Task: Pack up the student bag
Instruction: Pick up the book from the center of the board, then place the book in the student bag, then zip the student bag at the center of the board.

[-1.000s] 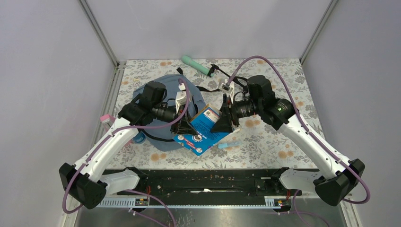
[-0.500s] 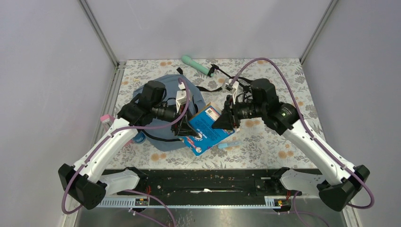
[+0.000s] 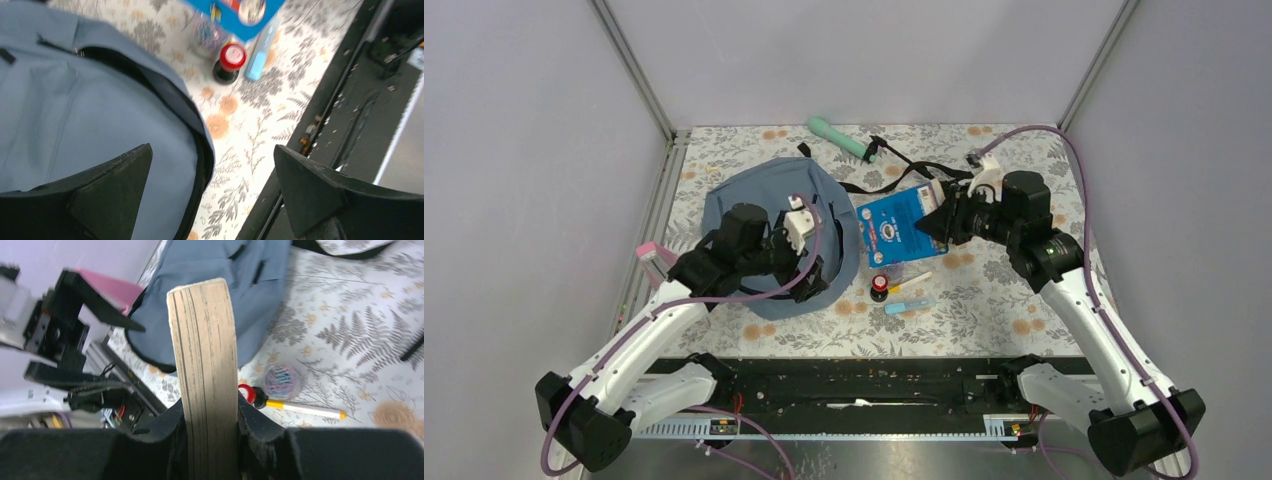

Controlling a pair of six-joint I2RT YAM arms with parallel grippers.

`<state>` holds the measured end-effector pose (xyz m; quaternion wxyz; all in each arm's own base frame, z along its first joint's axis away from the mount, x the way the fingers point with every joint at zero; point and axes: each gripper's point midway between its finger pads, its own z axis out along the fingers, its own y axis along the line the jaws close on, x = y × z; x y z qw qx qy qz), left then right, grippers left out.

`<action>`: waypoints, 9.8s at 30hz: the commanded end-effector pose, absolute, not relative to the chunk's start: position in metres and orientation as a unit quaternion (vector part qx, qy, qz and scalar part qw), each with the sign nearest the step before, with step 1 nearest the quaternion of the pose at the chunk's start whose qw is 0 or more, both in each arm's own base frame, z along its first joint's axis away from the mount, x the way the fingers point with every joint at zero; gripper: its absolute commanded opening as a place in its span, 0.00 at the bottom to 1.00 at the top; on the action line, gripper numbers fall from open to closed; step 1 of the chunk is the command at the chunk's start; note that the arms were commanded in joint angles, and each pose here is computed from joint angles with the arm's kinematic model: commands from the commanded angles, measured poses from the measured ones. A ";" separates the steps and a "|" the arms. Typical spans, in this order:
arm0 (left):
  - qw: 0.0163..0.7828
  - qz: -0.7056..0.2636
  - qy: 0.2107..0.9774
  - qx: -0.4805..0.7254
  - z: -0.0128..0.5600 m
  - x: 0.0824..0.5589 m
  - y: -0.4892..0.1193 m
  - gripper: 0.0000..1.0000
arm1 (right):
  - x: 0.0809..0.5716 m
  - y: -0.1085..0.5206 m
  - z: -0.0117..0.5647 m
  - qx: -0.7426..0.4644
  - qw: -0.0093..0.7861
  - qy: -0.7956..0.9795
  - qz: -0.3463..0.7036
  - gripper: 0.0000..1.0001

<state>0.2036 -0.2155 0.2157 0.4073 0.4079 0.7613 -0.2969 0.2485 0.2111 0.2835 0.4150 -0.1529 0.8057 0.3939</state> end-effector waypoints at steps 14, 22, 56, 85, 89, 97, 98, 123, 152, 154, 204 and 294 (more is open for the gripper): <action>0.296 -0.103 0.868 0.385 0.134 0.218 -0.176 0.89 | 0.286 0.168 0.290 -0.031 0.455 0.773 0.440 0.00; 0.339 -0.078 0.873 0.341 0.136 0.221 -0.160 0.84 | 0.289 0.169 0.284 -0.021 0.434 0.773 0.464 0.00; 0.304 -0.006 0.874 0.380 0.110 0.219 -0.169 0.73 | 0.281 0.169 0.290 -0.027 0.429 0.764 0.482 0.00; 0.561 0.011 0.794 0.235 0.286 0.290 -0.175 0.00 | 0.243 0.182 0.260 0.022 0.343 0.761 0.550 0.00; 0.578 -0.021 0.788 0.210 0.309 0.304 -0.179 0.00 | 0.231 0.195 0.247 0.028 0.316 0.769 0.556 0.00; 0.594 -0.058 0.777 0.201 0.299 0.304 -0.174 0.00 | 0.228 0.244 0.242 0.055 0.295 0.750 0.590 0.00; 0.593 -0.058 0.777 0.203 0.297 0.303 -0.174 0.00 | 0.231 0.248 0.241 0.068 0.299 0.746 0.591 0.00; 0.576 -0.099 0.781 0.218 0.301 0.290 -0.184 0.00 | 0.291 0.279 0.241 0.300 0.380 0.630 0.608 0.00; 0.555 -0.113 0.792 0.226 0.295 0.287 -0.191 0.00 | 0.294 0.379 0.133 0.223 0.433 0.756 0.437 0.00; 0.550 -0.120 0.796 0.221 0.293 0.287 -0.194 0.00 | 0.299 0.384 0.130 0.210 0.446 0.763 0.418 0.00; 0.518 -0.121 0.813 0.235 0.273 0.290 -0.202 0.00 | 0.303 0.309 0.149 0.034 0.584 0.789 0.188 0.80; 0.560 -0.010 0.810 -0.175 0.240 0.273 0.023 0.99 | 0.261 0.534 0.135 -0.138 0.381 0.855 0.323 0.50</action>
